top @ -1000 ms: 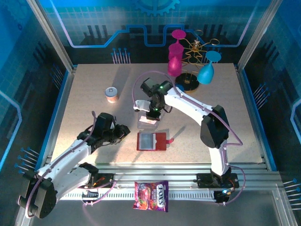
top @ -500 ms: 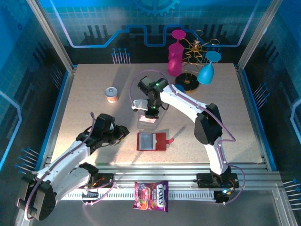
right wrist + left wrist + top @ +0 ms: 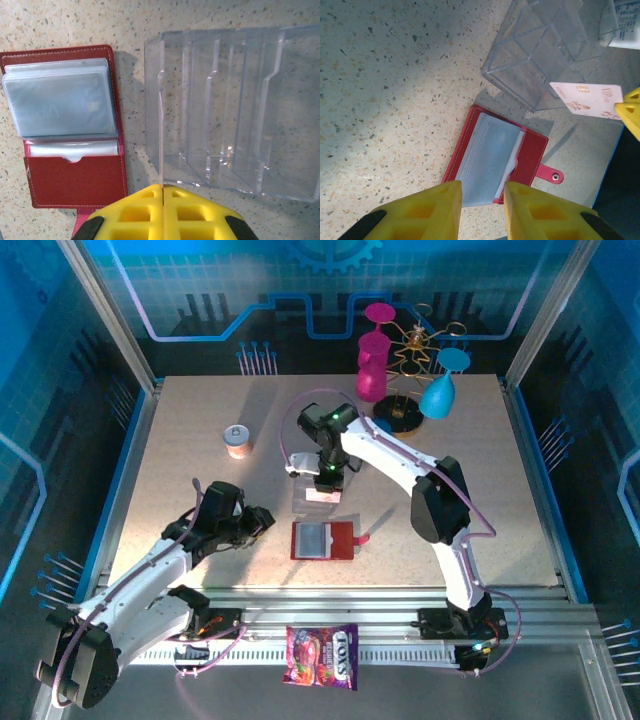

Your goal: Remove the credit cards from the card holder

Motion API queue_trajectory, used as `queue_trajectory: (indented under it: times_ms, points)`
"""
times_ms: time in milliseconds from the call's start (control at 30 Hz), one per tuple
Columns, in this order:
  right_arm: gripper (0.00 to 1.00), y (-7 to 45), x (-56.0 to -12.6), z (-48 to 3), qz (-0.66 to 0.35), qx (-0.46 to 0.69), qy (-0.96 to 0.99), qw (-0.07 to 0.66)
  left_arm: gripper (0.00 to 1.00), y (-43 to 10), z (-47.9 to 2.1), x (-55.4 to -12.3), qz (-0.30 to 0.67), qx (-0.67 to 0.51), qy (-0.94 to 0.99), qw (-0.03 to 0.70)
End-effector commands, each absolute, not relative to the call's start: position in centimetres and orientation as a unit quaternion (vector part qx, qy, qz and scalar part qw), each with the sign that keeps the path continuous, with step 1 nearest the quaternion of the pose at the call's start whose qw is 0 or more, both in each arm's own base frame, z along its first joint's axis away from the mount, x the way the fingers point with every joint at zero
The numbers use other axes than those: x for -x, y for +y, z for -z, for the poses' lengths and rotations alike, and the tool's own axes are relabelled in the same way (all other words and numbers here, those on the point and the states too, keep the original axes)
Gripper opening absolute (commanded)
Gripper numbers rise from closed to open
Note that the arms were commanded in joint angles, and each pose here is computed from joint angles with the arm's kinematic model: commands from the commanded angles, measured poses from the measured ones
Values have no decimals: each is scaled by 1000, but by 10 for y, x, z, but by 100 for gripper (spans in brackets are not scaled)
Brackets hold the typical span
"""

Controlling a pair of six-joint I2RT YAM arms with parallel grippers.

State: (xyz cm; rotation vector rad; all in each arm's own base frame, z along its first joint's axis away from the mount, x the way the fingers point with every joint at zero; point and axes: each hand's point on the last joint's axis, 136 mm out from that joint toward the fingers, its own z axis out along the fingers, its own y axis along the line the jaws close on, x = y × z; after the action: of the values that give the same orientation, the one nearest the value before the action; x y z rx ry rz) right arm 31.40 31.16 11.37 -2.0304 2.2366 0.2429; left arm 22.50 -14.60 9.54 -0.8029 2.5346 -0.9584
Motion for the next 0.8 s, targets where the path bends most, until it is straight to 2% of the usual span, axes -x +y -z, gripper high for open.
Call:
queue_trajectory:
  times_ms: [0, 267, 767]
  points:
    - [0, 319, -314, -127, -99, 672, 731, 65, 29, -139, -87, -220, 322, 293, 887, 152]
    - [0, 331, -319, -129, -102, 679, 724, 64, 30, -138, -86, -220, 320, 295, 888, 151]
    - [0, 332, -314, -95, -128, 675, 727, -9, 30, -138, -86, -221, 321, 294, 888, 149]
